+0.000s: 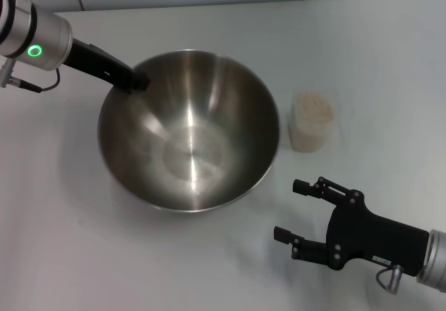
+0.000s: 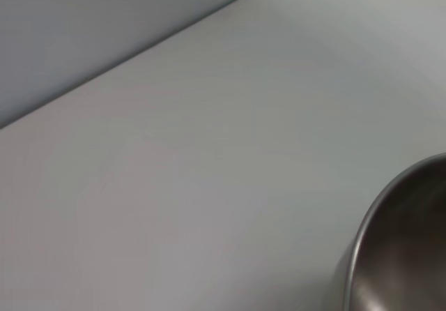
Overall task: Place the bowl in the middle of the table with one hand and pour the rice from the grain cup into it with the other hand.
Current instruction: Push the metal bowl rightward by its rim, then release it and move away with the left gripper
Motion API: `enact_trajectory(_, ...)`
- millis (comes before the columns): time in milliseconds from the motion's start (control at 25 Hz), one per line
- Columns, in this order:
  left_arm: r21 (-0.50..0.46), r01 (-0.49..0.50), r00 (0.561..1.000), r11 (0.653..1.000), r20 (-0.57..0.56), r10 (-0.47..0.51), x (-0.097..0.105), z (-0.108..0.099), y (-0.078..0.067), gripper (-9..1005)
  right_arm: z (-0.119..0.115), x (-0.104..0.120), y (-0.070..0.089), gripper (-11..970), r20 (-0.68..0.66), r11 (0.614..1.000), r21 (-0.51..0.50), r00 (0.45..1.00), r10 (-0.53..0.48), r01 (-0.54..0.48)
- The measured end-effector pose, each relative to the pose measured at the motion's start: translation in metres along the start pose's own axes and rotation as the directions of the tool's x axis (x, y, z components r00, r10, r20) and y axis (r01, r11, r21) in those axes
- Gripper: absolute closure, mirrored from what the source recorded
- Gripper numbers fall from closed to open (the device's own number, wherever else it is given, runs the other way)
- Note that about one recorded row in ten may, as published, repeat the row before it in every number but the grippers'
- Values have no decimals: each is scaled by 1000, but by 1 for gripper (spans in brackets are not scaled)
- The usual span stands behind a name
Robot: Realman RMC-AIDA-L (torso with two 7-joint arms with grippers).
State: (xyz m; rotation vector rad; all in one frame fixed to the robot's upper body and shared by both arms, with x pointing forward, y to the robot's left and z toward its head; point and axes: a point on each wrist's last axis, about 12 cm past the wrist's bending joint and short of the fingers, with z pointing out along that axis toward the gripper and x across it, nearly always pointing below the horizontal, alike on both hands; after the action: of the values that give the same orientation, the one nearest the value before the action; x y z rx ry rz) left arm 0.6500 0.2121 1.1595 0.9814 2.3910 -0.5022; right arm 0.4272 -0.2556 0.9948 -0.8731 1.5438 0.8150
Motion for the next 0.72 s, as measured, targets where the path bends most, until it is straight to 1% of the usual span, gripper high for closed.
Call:
enact_trajectory(320,-9,-2,1000,1000,0,2,2,5,1,833,0,0,0,197,2,1000,-1,1000,0,0)
enact_trajectory(640,20,-51,999,998,-17,52,-1,4,-5,791,0,-1,0,200,5,1000,-3,1000,1,-1)
enact_trajectory(720,20,-60,998,998,-15,61,-2,2,-5,713,0,-1,0,201,5,1000,-3,1000,1,-1)
